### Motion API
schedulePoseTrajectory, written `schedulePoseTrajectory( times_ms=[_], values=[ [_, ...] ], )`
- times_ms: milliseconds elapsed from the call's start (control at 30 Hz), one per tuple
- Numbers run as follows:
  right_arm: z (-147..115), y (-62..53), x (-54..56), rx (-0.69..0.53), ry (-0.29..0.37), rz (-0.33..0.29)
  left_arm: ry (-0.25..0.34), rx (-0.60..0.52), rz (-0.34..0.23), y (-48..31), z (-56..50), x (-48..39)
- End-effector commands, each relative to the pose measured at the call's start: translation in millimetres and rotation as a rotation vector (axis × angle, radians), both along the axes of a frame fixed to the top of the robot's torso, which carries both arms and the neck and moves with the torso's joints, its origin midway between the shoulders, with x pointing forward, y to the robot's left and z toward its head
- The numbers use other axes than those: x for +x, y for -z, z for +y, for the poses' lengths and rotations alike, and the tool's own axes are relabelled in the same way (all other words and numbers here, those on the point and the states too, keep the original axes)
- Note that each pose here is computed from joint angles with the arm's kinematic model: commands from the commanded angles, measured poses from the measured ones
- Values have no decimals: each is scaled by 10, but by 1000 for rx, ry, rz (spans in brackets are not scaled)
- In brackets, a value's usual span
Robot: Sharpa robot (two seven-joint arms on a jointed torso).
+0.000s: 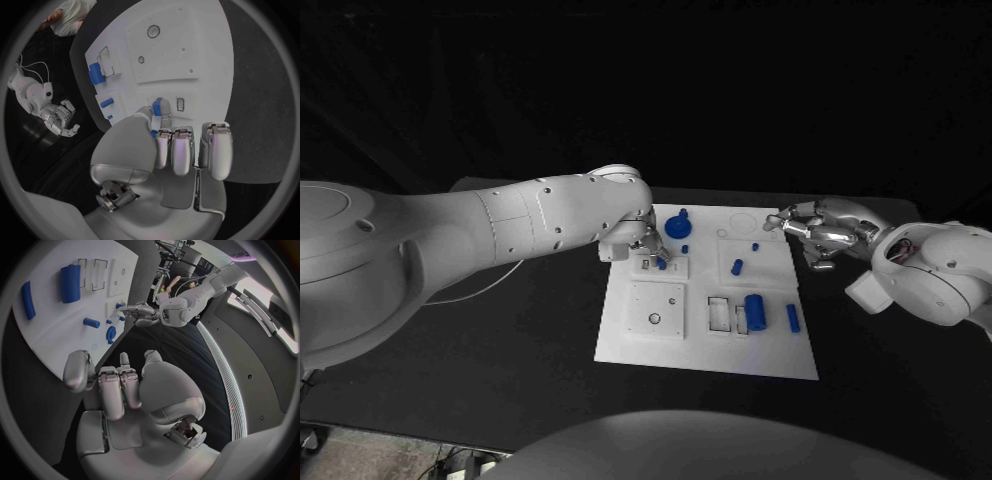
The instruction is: Assemble the parts on the task board
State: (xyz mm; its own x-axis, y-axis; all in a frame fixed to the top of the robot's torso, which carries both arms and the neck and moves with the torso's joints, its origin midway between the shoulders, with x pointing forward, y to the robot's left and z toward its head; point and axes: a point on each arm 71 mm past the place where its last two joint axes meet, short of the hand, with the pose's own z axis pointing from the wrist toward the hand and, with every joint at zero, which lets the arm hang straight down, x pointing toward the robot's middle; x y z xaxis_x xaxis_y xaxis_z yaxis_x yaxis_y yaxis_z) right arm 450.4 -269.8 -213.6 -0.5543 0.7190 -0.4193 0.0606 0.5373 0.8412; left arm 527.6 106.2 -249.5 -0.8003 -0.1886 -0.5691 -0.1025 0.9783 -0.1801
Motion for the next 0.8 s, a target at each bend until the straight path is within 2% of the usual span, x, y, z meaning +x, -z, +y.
schedulePoseTrajectory(
  times_ms=[33, 800],
  values=[
    [7, 7, -5, -4, -9, -2, -62, 91, 21, 9, 64, -13],
    [1, 8, -8, -3, -6, -6, -44, 69, 23, 73, 21, -20]
  ],
)
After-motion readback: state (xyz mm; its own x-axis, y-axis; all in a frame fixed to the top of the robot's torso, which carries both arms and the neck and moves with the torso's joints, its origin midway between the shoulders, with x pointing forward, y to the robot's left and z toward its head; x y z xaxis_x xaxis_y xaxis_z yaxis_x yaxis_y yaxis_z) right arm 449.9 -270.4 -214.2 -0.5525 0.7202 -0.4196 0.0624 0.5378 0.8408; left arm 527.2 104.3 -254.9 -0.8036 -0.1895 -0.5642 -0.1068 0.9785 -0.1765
